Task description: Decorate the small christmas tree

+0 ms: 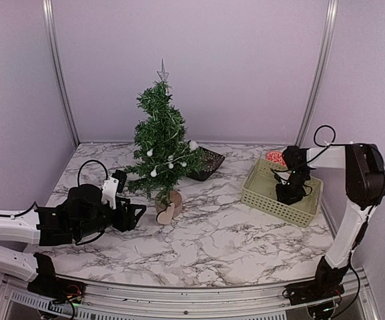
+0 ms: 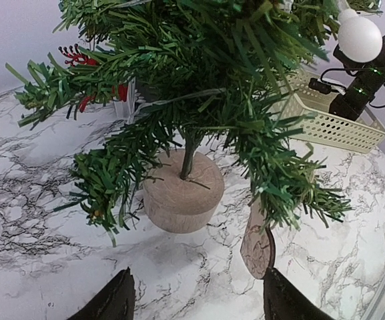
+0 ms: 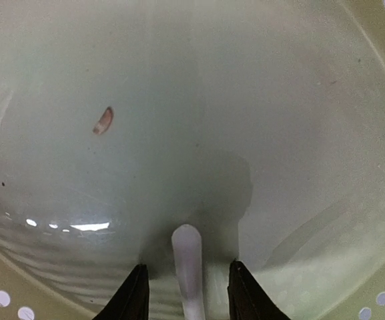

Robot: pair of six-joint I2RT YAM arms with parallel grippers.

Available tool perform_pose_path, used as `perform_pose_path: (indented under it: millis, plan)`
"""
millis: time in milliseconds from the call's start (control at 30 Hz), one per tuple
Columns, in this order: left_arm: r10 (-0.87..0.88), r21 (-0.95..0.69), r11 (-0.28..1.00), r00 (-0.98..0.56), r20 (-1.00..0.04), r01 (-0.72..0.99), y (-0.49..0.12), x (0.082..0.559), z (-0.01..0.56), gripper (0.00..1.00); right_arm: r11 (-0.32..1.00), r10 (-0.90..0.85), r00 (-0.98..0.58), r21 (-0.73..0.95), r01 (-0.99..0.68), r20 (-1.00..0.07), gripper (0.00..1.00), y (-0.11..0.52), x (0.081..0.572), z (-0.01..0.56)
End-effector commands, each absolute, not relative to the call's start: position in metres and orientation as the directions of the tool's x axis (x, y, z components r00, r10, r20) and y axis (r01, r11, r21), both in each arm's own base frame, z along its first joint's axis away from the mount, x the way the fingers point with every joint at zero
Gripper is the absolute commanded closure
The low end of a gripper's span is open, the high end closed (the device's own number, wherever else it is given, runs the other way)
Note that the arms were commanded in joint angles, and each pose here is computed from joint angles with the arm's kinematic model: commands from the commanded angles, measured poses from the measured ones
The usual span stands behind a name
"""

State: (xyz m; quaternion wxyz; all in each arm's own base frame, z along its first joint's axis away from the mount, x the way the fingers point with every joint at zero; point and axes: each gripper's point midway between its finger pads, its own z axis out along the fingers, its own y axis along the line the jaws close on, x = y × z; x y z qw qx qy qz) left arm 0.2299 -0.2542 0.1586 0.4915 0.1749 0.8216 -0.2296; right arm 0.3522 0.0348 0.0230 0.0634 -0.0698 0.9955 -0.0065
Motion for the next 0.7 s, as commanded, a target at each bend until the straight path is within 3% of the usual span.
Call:
perform_pose_path:
  millis: [0,233,667]
  plan:
    - [0.08,-0.189,0.819,-0.435,-0.897,0.541,-0.261,0.232,0.172,0.34,0.988,-0.148,-0.975,-0.056,-0.141,-0.168,0.63,0.03,0.372,0.024]
    - [0.082,-0.179,0.814,-0.414,-0.906,0.553,-0.26,0.232,0.18,0.35,0.987,-0.138,-0.966,0.046,-0.151,-0.218,0.87,0.05,0.387,0.03]
    - [0.134,-0.128,0.745,-0.335,-0.933,0.655,-0.275,0.221,0.205,0.37,0.969,-0.112,-0.9,0.154,-0.193,-0.42,0.94,0.074,0.422,0.118]
